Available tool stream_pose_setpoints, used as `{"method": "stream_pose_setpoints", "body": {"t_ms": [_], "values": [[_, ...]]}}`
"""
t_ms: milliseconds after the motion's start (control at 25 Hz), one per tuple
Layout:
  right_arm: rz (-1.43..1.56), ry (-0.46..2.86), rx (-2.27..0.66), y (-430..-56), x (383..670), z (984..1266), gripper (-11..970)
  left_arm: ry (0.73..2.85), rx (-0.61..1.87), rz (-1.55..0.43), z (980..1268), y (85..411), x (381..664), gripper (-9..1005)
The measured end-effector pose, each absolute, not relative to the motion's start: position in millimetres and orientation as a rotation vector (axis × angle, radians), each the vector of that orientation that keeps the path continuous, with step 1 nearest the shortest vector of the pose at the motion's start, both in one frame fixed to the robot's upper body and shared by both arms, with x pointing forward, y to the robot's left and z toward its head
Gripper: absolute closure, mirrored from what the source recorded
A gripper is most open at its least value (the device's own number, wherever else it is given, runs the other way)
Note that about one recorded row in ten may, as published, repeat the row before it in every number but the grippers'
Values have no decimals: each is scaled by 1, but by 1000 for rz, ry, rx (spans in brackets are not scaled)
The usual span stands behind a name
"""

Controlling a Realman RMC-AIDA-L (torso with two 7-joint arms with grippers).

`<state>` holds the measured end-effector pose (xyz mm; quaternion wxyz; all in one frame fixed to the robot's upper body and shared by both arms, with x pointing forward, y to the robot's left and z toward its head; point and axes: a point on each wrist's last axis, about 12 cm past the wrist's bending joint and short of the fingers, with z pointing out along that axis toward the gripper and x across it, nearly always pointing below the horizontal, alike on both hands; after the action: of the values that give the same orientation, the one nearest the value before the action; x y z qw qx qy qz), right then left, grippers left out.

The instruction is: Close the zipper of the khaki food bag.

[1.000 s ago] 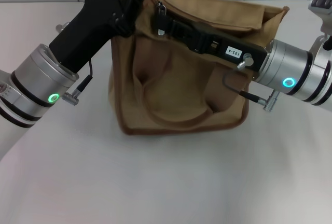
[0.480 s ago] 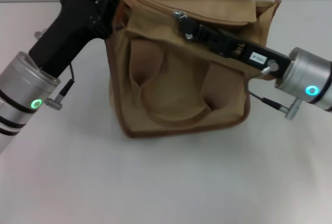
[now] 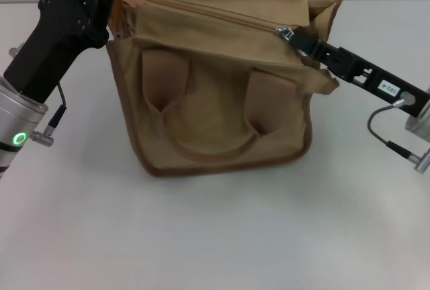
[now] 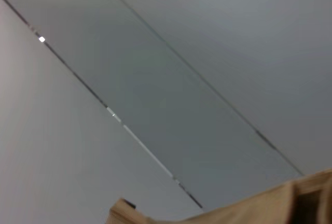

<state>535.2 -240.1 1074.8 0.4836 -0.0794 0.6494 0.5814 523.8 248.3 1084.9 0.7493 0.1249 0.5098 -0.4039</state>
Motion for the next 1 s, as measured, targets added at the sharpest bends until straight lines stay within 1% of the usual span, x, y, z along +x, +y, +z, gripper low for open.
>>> {"method": "stream_pose_setpoints", "body": {"t_ms": [200, 440, 640, 800, 840, 1000], "values": [[1392, 1546, -162, -252, 528, 1074, 925, 1117, 267, -874, 1084, 250, 523, 840], [1311, 1374, -230, -263, 515, 1082, 901, 1136, 279, -843, 1081, 253, 523, 833], [1237, 1302, -285, -266, 506, 1082, 880, 1164, 276, -825, 1077, 260, 519, 827], [1223, 1288, -297, -265, 503, 1081, 717, 1192, 259, -789, 1069, 271, 507, 823], [1216, 1283, -301, -264, 503, 1080, 676, 1209, 248, -764, 1064, 279, 500, 798], [1208, 1277, -310, -263, 504, 1081, 570, 1225, 235, -740, 1060, 286, 492, 699]]}}
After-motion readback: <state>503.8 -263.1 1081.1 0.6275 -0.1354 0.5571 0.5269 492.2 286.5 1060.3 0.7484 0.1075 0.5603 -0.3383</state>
